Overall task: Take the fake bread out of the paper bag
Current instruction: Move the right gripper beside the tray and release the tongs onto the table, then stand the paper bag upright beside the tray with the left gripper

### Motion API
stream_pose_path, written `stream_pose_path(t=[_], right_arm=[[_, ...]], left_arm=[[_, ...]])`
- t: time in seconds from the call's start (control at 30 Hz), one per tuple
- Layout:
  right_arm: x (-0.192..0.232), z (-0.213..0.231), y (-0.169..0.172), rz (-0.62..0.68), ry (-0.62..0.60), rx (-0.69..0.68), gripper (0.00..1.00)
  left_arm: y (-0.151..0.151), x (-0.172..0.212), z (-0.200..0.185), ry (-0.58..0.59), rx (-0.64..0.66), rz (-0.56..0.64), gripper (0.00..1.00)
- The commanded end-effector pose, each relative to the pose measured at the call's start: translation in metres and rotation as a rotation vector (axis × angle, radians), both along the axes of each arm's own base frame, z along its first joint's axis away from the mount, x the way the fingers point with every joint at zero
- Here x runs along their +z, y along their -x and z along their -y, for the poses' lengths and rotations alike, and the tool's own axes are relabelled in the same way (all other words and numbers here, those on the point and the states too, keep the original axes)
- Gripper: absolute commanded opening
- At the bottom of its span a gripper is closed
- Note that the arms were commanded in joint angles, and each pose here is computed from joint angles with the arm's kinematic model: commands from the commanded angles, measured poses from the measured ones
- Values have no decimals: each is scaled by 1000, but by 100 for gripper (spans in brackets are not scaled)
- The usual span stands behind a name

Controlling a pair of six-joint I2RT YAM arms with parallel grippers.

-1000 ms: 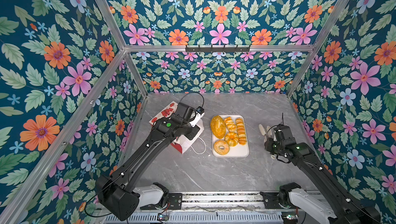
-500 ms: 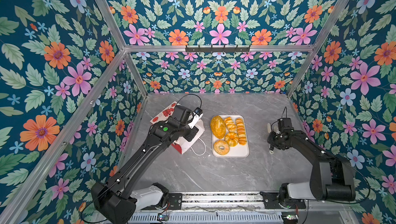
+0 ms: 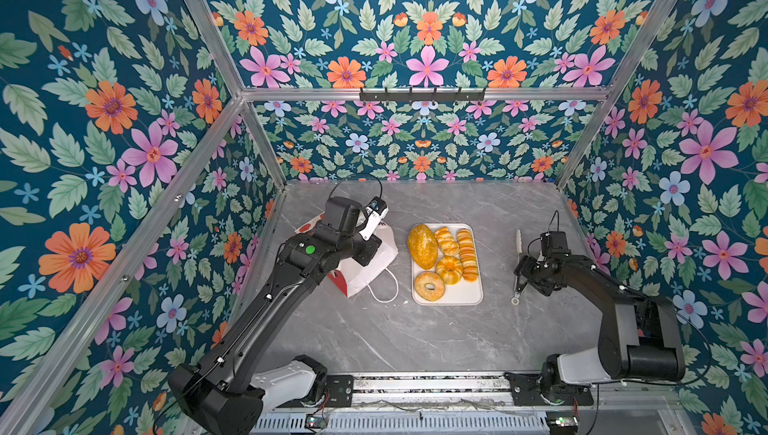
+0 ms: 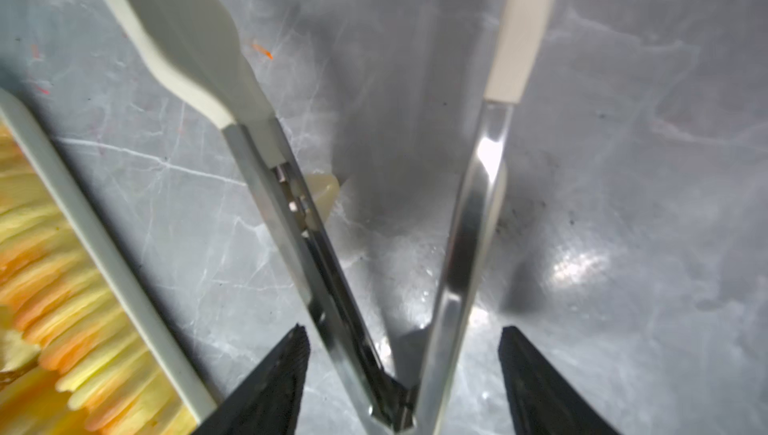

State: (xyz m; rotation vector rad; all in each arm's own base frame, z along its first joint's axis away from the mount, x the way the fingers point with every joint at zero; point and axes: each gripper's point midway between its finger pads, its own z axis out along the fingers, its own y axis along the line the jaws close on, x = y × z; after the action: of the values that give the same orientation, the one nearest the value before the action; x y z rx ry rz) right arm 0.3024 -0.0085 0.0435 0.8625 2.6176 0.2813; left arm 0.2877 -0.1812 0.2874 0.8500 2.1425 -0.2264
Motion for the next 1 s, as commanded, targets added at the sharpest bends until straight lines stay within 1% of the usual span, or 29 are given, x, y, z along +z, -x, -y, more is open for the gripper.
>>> stream_pose_path(t=[0.0,0.2,0.37,0.47,0.57,0.77,0.87,0.97], right_arm=[[11,8,2,46,39,-39,75],[30,11,10,104,66,-39,75],[35,7,12,120,49,-27,75],[36,4,12,128,34,-17,75],[35,1,11,133,21,-11,75],[31,-2,10,128,6,-1,75],[29,-3,10,128,1,3,75],[28,-3,10,125,-1,5,75]], left_arm=[[-5,31,13,106,-7,42,0],[-13,76,26,245,17,55,0],[-28,102,29,349,114,47,0],[-36,109,28,403,179,39,0],[-43,109,31,442,211,27,0],[-59,93,32,456,253,-6,0],[-68,90,23,465,289,-9,0],[-78,89,4,470,346,3,0]])
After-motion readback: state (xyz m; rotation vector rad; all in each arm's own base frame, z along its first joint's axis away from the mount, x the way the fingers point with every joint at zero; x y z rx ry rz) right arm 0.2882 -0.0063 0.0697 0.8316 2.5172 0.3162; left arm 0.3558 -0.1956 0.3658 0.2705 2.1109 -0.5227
